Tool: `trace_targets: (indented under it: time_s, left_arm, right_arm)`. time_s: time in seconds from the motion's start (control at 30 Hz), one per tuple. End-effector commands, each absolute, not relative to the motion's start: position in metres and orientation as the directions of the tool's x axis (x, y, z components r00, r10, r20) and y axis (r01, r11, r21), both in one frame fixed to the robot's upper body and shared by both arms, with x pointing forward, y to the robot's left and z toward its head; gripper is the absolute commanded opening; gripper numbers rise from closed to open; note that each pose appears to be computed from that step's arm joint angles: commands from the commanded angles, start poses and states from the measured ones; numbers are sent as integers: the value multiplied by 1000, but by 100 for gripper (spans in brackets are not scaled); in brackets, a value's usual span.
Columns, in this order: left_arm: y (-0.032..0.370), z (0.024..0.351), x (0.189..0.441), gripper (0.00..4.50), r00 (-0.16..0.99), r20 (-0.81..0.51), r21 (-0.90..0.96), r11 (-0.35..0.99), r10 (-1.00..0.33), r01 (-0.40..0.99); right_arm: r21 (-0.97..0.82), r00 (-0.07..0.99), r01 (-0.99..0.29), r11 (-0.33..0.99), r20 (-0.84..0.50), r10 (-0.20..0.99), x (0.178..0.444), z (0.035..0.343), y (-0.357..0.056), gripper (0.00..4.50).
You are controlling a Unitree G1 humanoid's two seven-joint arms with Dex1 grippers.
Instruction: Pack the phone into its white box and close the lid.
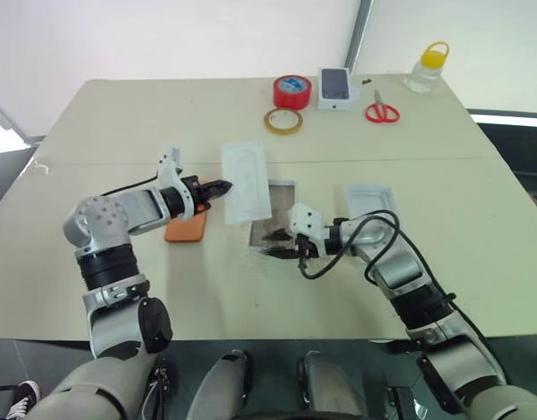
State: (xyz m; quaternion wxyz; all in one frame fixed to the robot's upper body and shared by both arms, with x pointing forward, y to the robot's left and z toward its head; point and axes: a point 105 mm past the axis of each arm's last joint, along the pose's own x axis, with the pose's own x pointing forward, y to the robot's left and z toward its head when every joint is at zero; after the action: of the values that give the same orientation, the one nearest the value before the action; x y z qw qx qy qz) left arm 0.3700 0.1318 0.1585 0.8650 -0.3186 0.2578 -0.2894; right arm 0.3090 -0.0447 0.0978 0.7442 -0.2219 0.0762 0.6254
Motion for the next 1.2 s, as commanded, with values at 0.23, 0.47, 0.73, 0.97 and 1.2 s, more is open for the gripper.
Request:
trace_targets:
  time_s: [0.23,0.47,0.73,0.97,1.2]
  left_arm:
    - [110,149,358,0,682,-298,-593,689,-668,416]
    - [93,137,356,0,657,-312,-638,664,-686,390]
    - [87,141,356,227,642,-306,-626,656,-703,420]
    - [100,164,362,278,709,-215,-498,700,-672,513]
    - [141,181,362,285,793,-83,-169,793,-603,585]
  right_arm:
    - [-241,291,-948,209,-387,875,307,130,-103,280]
    - [-263,445,-892,369,-356,822,326,134,-147,280]
    - [-322,475,-864,386,-269,838,334,146,-132,286]
    - [-310,463,-858,410,-121,878,337,171,-109,286]
    - [-401,502,-808,431,-88,860,352,168,-73,21]
